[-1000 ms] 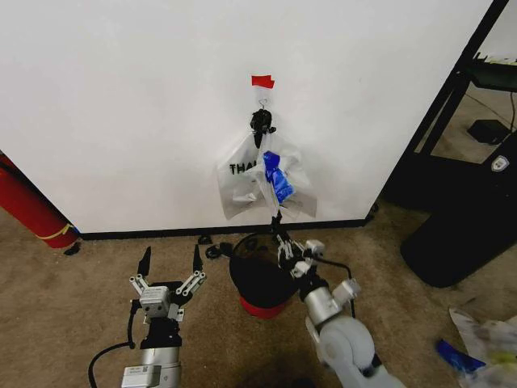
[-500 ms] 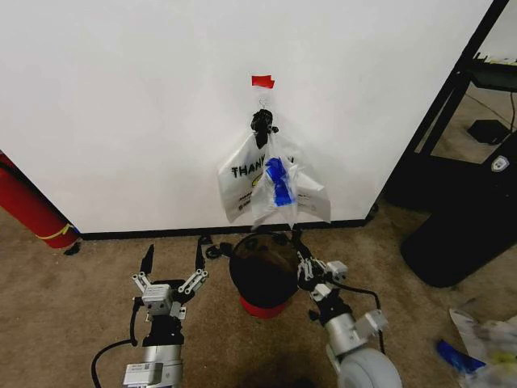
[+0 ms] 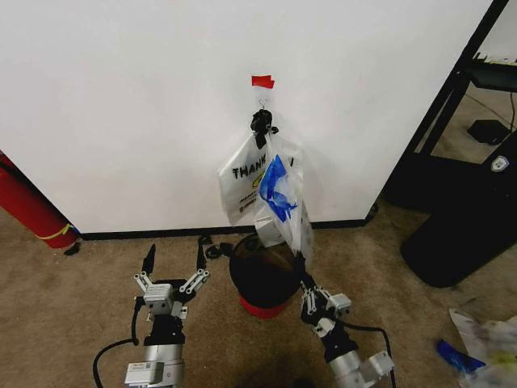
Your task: Pick up the garbage bag from the wall and place it over the trash bin.
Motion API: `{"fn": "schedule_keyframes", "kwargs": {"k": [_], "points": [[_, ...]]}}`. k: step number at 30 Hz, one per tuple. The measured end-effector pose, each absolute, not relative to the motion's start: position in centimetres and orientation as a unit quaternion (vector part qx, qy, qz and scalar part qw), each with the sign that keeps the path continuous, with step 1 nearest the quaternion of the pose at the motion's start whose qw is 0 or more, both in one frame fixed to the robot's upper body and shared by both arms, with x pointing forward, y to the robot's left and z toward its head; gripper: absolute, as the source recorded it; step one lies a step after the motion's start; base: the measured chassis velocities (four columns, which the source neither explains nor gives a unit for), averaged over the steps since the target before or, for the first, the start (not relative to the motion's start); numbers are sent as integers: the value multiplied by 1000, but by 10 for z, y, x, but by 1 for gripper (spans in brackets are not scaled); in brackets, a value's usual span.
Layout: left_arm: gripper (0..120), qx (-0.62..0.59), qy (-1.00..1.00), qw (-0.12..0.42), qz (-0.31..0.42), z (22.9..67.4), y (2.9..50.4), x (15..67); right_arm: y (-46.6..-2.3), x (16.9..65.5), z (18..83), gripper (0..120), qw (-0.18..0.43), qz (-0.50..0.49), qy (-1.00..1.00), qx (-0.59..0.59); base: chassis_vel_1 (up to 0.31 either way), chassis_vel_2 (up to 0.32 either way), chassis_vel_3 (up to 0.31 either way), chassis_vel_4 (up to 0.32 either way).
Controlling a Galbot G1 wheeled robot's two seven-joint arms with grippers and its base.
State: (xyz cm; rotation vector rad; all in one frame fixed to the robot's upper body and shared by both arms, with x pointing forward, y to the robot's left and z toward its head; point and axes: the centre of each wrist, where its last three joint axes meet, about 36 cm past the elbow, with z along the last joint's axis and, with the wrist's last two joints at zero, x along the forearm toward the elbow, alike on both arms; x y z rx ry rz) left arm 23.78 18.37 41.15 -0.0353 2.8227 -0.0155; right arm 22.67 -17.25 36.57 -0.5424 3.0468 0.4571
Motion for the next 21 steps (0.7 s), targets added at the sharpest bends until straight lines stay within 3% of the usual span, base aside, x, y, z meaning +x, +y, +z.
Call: {"fn": "schedule_keyframes", "kwargs": {"k": [21], "points": [[100,-11,988,153,-6,407,182,238,-178,189,352,0,28,97,981,-163,0,0,0,0]]}}
